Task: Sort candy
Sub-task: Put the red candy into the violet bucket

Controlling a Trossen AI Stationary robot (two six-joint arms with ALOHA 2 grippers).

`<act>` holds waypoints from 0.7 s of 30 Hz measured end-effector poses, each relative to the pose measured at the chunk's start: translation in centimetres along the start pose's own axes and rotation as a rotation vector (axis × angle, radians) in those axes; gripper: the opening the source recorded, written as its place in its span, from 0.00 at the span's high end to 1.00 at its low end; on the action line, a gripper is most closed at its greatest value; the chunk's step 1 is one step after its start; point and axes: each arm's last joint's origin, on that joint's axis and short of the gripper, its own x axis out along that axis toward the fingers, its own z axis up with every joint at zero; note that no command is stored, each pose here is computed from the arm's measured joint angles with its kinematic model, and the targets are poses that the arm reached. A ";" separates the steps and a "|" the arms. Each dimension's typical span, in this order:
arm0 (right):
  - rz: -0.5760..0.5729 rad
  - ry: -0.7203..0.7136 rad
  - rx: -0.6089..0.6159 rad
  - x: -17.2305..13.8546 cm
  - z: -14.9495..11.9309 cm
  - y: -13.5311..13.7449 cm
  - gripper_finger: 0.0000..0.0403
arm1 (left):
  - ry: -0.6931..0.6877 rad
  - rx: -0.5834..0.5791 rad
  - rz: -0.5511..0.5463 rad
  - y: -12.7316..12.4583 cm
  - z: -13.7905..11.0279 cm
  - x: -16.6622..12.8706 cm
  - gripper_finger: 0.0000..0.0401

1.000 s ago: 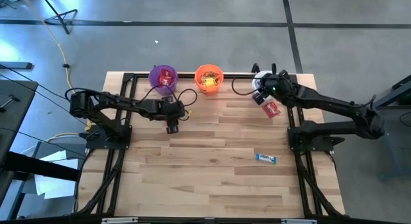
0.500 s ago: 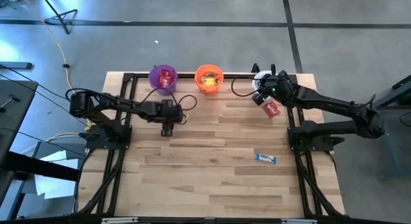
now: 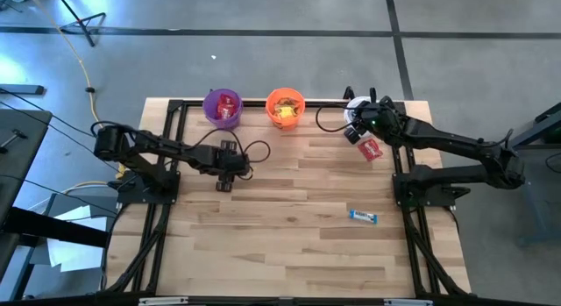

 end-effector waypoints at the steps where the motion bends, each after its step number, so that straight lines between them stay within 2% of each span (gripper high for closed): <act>1: 0.000 0.000 0.000 0.0 0.0 0.0 0.64 | 0.003 0.012 0.001 -0.2 0.1 -0.2 0.47; 14: 0.000 0.000 0.000 0.0 0.0 0.0 0.64 | 0.084 0.152 -0.047 -2.4 -0.2 -1.6 0.47; 21: 0.000 0.000 0.000 0.0 0.0 0.0 0.64 | 0.069 0.208 -0.045 -3.6 -0.1 -2.1 0.47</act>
